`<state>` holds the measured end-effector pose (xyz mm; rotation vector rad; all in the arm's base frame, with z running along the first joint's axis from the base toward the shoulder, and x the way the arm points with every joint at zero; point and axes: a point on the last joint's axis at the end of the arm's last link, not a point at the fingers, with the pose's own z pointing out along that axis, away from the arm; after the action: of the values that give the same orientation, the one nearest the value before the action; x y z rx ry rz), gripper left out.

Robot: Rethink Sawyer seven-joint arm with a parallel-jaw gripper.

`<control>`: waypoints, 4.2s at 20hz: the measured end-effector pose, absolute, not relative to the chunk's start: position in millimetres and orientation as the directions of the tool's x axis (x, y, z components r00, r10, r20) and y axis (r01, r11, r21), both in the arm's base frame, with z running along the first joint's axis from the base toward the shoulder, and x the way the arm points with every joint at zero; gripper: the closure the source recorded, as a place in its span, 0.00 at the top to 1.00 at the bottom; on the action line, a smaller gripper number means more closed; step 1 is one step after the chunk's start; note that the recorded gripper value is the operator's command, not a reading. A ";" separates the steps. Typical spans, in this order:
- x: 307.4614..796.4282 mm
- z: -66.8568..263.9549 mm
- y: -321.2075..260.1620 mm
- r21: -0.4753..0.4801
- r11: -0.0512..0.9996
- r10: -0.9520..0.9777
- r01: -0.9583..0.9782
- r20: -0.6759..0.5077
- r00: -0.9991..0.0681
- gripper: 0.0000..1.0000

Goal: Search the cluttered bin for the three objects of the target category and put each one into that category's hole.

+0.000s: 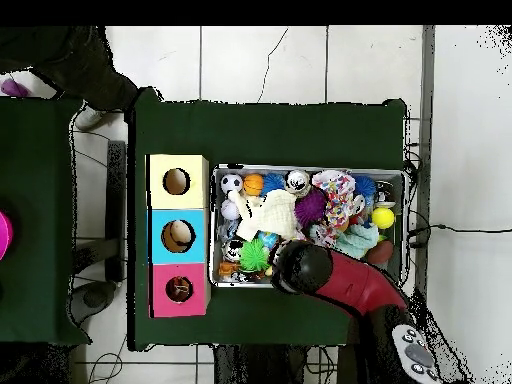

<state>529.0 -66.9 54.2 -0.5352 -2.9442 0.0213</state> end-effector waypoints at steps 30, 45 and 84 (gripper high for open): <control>554.5 16.9 -26.9 0.007 0.957 0.289 0.292 0.108 -0.951 1.00; 552.3 1.5 -51.8 0.007 0.942 0.331 0.334 0.124 -0.935 1.00; 458.8 -8.6 -82.3 0.009 0.894 0.446 0.448 0.088 -0.891 1.00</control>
<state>458.8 -82.3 -8.6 -0.7036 -2.9755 -0.0442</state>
